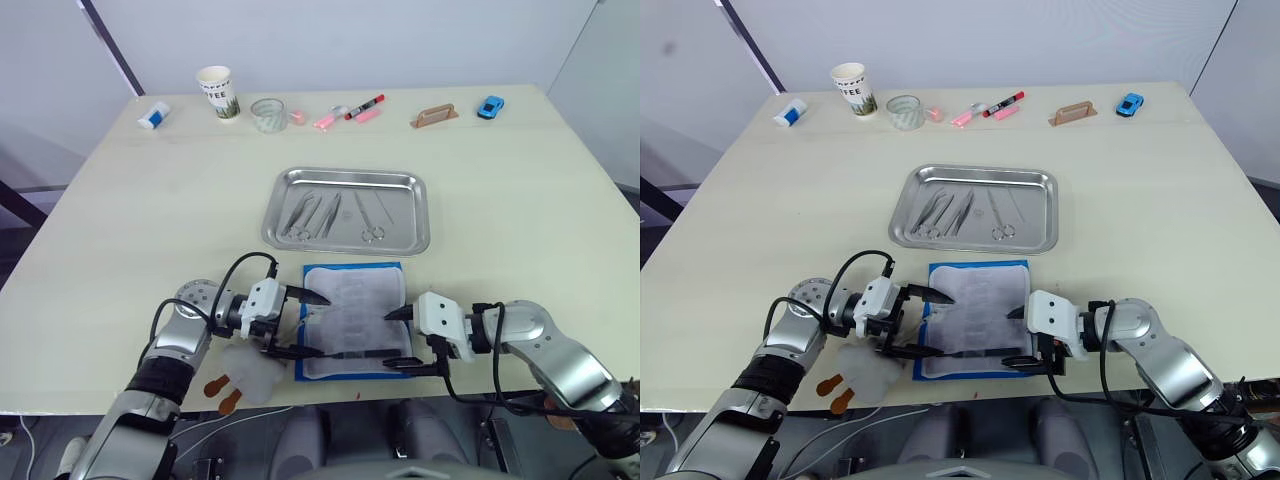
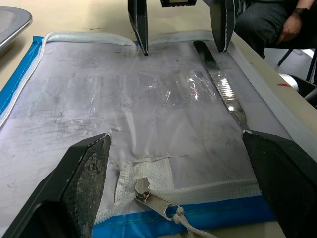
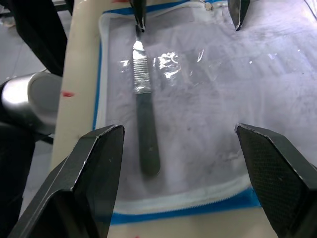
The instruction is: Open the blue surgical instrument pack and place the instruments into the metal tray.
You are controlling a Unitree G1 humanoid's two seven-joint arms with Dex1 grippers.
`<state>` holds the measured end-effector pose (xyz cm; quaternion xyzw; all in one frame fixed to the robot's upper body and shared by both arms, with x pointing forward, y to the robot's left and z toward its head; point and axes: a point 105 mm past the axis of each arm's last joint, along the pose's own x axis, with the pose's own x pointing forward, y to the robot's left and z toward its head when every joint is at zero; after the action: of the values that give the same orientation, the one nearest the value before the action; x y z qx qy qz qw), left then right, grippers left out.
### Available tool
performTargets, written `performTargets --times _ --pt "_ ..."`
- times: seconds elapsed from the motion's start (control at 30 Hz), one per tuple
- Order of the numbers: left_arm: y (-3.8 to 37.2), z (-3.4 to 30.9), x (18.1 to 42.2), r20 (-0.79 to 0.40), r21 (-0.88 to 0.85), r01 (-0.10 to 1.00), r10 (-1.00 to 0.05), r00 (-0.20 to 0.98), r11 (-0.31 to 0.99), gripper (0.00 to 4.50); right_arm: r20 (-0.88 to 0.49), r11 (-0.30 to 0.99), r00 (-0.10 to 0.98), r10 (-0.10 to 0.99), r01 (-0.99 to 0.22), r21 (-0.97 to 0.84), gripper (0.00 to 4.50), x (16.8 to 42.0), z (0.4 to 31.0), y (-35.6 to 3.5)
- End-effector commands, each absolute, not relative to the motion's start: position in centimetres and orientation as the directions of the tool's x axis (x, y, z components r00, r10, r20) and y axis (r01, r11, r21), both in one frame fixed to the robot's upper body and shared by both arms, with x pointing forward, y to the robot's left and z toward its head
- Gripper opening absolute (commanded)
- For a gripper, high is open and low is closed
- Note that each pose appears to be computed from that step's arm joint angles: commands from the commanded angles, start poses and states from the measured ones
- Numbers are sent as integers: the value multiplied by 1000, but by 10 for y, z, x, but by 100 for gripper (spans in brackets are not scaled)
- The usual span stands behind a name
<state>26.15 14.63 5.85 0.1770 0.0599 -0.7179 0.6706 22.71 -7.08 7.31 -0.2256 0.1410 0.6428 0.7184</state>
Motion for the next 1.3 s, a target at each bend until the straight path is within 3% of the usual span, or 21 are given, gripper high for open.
performTargets --times 0.03,0.1,0.2,0.4,1.3 --pt "156 36 250 -409 46 993 -909 -79 -107 450 -492 62 134 860 -985 -160 393 228 74 -68" --pt "156 36 250 -409 46 993 -909 -78 -106 450 -497 56 127 858 -986 -156 393 227 73 -68" --pt "156 35 250 -409 46 993 -909 -76 -104 450 -513 40 112 851 -988 -149 321 225 69 -68" --pt "156 36 250 -408 47 994 -910 -73 -101 450 -546 3 84 834 -989 -148 12 221 61 -68" --pt "155 35 251 -409 49 994 -910 -74 -102 450 -556 -53 65 828 -980 -193 3 215 86 -63"
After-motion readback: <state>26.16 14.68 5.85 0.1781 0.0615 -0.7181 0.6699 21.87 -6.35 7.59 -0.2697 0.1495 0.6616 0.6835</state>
